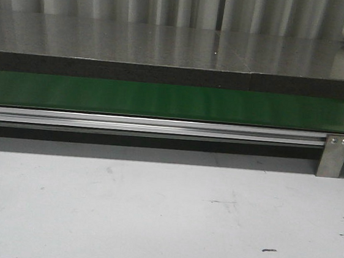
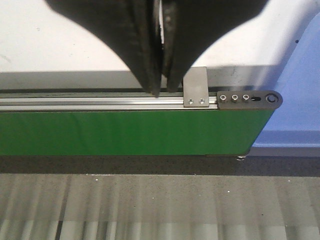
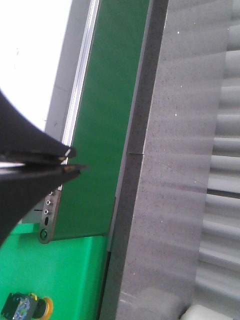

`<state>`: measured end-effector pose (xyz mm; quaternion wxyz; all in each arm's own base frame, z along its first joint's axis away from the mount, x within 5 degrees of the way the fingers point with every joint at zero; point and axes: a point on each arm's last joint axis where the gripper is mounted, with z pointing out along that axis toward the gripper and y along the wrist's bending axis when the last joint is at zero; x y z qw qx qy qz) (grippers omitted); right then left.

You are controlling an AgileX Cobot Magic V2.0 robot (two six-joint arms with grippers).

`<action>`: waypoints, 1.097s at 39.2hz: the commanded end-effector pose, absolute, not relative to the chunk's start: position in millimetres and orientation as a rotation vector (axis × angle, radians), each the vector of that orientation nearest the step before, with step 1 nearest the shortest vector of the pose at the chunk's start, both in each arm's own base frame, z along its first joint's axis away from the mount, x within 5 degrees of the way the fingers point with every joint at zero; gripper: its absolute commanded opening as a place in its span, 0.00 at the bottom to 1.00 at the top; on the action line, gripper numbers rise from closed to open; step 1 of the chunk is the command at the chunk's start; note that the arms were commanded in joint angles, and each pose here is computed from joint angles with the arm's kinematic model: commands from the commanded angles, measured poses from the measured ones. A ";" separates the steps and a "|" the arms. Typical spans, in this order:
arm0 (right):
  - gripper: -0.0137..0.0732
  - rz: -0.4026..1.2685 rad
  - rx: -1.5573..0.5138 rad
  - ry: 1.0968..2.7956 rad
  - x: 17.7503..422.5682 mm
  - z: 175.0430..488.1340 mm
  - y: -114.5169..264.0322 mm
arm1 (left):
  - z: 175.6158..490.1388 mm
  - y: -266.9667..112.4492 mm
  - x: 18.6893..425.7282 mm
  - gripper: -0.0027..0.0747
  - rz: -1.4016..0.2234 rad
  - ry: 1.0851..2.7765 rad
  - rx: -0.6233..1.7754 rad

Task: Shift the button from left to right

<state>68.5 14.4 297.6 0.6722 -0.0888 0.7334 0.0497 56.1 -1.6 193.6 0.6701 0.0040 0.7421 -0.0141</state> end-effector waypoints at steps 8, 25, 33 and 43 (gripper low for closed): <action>0.08 0.106 -0.183 1.564 68.8 311.9 13.6 | 193.3 -1.4 56.1 0.01 -0.044 1.593 -0.008; 0.08 0.080 -0.174 1.542 69.3 294.0 11.9 | 193.3 -1.4 56.1 0.01 -0.044 1.593 -0.008; 0.08 0.101 -0.111 1.537 58.5 245.6 8.5 | 193.3 -1.4 56.1 0.01 -0.044 1.593 -0.008; 0.08 0.111 -0.004 1.605 55.0 197.0 4.7 | 193.3 -1.4 56.1 0.01 -0.044 1.593 -0.008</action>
